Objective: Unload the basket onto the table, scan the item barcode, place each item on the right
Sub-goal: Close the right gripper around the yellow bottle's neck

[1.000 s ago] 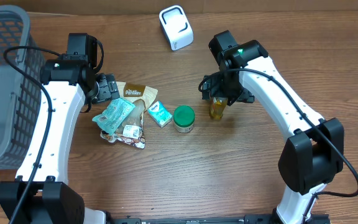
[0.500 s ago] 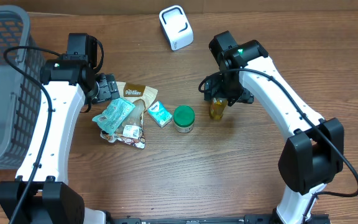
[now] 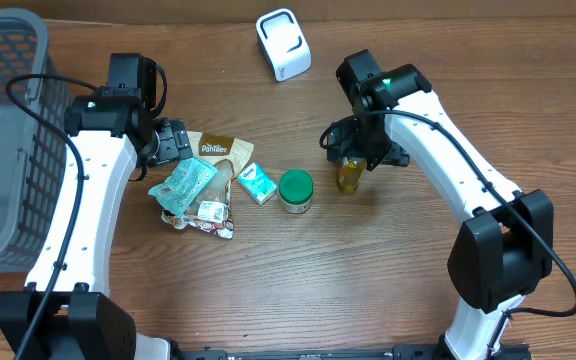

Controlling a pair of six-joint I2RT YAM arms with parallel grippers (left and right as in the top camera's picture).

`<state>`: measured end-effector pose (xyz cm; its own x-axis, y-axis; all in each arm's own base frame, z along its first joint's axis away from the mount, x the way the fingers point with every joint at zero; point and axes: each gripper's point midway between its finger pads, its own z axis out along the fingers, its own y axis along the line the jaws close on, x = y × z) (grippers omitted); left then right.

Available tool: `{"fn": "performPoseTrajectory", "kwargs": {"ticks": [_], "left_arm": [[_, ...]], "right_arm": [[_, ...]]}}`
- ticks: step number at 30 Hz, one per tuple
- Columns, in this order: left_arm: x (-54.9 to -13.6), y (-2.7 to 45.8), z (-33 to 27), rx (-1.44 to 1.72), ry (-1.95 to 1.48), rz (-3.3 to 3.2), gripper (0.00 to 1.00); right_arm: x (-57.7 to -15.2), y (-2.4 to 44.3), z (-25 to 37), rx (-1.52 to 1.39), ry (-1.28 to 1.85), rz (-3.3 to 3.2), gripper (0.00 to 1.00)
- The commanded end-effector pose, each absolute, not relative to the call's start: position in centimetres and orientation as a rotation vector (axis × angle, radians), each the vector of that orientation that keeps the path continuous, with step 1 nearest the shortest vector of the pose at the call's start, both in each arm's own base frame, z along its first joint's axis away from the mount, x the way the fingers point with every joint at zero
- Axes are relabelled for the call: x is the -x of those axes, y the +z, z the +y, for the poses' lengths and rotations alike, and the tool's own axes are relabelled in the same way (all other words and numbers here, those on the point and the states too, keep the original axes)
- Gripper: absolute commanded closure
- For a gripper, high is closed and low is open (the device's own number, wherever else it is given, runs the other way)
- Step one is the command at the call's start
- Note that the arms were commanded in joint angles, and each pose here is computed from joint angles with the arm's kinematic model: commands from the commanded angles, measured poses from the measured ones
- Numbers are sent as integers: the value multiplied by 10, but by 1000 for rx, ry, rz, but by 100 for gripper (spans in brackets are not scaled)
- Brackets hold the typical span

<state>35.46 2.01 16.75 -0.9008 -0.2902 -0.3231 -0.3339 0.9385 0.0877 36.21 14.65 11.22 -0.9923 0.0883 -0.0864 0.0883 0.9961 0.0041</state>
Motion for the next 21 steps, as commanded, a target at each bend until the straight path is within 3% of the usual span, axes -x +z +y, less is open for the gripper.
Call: {"fn": "performPoseTrajectory", "kwargs": {"ticks": [1, 7, 9, 15, 21], "left_arm": [[-357, 169, 20, 471, 202, 2779, 1], [-357, 169, 20, 471, 202, 2779, 0], [-357, 169, 20, 471, 202, 2779, 1], [-357, 169, 20, 471, 202, 2779, 0], [-357, 169, 20, 471, 202, 2779, 0]], "right_arm": [[-366, 117, 145, -140, 6, 3023, 0], [-364, 116, 145, -141, 1, 3032, 1], [-362, 116, 144, -141, -5, 3039, 9], [-360, 111, 143, -141, -11, 3047, 11], [-360, 110, 143, -141, -10, 3046, 21]]}}
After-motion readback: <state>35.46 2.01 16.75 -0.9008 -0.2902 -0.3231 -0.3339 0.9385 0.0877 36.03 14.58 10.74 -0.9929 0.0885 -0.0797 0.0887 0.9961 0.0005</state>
